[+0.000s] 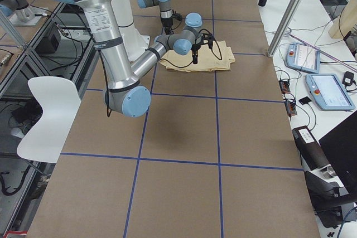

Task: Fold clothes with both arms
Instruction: 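Lower the right gripper to the shirt's near corner beside the left gripper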

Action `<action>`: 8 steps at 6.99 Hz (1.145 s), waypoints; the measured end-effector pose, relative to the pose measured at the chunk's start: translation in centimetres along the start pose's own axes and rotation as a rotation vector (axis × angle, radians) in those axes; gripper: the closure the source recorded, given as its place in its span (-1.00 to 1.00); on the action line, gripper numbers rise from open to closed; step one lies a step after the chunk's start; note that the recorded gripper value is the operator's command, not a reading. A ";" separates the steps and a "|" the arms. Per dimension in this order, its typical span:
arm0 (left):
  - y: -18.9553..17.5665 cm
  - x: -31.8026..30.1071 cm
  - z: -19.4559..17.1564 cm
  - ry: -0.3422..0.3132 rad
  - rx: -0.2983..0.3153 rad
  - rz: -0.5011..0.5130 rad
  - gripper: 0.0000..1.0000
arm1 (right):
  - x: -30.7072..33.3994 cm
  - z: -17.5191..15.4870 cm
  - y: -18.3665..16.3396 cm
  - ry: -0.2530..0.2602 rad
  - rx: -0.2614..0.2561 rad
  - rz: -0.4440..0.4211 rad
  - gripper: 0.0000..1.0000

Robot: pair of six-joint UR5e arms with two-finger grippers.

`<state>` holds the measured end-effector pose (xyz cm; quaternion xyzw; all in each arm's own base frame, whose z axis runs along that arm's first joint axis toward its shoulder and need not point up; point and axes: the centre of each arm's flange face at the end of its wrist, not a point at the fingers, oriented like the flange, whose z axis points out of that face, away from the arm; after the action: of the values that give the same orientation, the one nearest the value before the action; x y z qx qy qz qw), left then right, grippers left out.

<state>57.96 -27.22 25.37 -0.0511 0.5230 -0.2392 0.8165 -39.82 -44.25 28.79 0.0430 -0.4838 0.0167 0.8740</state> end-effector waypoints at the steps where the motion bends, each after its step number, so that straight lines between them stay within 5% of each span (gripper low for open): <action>1: 0.0 0.3 -0.2 0.006 -0.002 0.000 1.00 | -1.3 0.3 1.5 -0.012 -0.005 0.083 -1.00; 3: 0.1 0.6 -0.4 0.012 -0.004 0.000 1.00 | -3.9 2.7 5.9 0.001 0.015 0.276 -1.00; 5: 0.1 0.6 -0.4 0.013 -0.004 0.000 1.00 | -5.7 5.9 10.7 0.093 0.063 0.450 -1.00; 8: 0.0 0.6 -0.5 0.013 -0.004 0.000 1.00 | -7.7 8.7 17.4 0.186 0.067 0.461 -1.00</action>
<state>57.77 -27.38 24.66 -0.0510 0.5286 -0.2384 0.8131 -52.46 -27.65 27.93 -0.0411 -0.3974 0.2356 0.8859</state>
